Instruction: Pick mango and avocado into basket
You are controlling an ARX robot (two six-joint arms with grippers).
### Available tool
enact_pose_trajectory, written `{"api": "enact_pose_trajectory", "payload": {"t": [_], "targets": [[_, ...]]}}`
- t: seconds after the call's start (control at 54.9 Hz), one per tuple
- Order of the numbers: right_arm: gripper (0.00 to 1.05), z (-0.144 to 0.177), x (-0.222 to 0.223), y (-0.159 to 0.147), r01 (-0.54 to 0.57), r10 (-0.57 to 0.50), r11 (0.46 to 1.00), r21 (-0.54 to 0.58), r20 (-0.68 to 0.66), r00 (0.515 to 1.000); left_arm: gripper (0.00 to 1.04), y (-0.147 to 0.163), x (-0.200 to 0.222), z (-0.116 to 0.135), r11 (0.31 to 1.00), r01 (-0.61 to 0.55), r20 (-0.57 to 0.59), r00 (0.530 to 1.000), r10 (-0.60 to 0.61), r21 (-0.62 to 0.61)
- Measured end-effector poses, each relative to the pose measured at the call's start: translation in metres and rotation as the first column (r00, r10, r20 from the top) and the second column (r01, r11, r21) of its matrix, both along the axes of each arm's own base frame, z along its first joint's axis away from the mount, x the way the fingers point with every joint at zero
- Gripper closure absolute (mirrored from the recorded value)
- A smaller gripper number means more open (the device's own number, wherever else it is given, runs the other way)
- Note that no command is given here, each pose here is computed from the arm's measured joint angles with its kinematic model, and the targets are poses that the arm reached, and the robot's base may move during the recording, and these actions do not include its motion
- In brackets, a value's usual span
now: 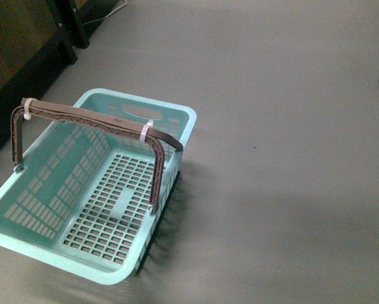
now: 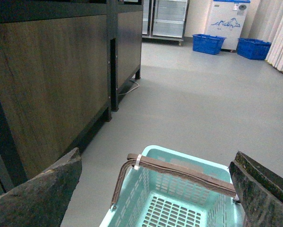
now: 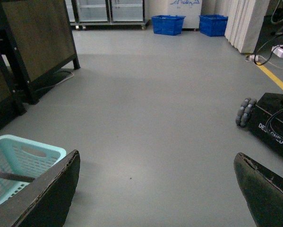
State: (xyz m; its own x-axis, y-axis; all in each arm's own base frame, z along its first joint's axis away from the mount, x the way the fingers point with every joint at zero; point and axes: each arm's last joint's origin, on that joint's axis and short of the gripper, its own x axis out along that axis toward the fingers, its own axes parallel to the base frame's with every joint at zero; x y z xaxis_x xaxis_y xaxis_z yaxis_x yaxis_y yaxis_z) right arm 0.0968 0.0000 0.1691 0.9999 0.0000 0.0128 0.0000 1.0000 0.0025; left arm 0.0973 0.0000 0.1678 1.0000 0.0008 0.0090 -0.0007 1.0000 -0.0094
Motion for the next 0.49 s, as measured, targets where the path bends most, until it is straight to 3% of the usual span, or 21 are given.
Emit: {"api": "enact_pose_trajectory", "payload": {"t": [0.492], "targets": [[0.09, 0.0, 0.0, 0.0, 0.0, 0.0, 1.0, 0.0, 0.0, 1.0, 0.09, 0.0, 0.0, 0.0, 1.0, 0.0, 0.0, 1.0, 0.0, 0.0]]}}
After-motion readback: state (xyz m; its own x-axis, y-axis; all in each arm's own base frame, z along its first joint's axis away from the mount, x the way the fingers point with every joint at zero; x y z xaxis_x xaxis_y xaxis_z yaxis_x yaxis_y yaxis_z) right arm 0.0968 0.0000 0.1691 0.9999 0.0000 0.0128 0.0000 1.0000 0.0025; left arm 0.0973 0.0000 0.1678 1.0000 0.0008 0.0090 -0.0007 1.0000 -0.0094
